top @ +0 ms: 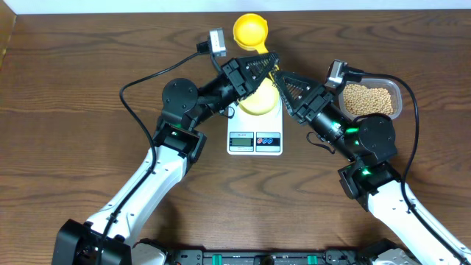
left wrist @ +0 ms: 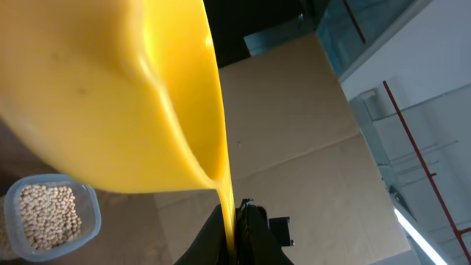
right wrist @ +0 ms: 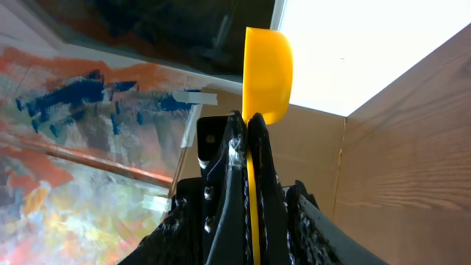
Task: Scoop item into bowl and weigh 50g on scale
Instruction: 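Bring the right gripper to the scoop handle held by the left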
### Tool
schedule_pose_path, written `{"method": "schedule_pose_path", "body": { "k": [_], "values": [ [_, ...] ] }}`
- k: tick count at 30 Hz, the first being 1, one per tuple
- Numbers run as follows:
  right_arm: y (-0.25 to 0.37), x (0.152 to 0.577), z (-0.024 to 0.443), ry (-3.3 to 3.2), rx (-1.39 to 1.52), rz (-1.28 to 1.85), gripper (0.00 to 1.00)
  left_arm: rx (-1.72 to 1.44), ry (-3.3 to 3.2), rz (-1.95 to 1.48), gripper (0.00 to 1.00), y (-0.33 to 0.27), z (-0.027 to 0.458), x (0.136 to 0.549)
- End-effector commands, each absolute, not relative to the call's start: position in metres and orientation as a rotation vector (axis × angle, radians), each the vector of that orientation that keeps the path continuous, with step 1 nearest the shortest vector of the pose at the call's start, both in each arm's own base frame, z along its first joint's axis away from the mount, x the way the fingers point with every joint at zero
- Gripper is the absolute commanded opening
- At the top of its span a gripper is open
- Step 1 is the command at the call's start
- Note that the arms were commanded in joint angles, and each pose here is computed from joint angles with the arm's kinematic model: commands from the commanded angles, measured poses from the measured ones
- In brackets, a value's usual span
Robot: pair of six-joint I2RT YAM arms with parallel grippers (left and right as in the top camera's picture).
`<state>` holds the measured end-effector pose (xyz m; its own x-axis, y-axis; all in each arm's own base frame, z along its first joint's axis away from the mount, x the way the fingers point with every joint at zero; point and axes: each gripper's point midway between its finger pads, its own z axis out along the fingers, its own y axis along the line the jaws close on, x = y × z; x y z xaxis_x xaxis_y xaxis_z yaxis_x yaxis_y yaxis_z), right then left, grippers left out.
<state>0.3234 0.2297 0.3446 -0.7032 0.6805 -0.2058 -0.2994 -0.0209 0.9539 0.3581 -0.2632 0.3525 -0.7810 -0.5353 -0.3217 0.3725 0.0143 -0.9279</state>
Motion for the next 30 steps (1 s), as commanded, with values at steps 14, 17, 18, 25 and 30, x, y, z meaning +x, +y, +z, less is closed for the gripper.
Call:
{"method": "schedule_pose_path", "body": {
  "k": [14, 17, 18, 25, 30],
  "values": [
    [0.2347, 0.3188, 0.3504, 1.559, 0.327, 1.779, 0.25, -0.066, 1.644, -1.857, 0.06, -0.2675, 0.3673, 0.3461],
    [0.2347, 0.3188, 0.3504, 1.558, 0.327, 1.779, 0.22, -0.066, 1.645, -1.857, 0.07, -0.2676, 0.3673, 0.3459],
    [0.2347, 0.3188, 0.3505, 1.558, 0.328, 1.779, 0.21, -0.065, 1.645, -1.857, 0.07, -0.2676, 0.3673, 0.3459],
    [0.2345, 0.3190, 0.3506, 1.554, 0.299, 1.751, 0.02, -0.059, 1.648, -1.860, 0.08, -0.2680, 0.3671, 0.3450],
    [0.2334, 0.3203, 0.3506, 1.545, 0.278, 1.717, 0.01, -0.060, 1.648, -1.860, 0.52, -0.2681, 0.3671, 0.3450]
  ]
}}
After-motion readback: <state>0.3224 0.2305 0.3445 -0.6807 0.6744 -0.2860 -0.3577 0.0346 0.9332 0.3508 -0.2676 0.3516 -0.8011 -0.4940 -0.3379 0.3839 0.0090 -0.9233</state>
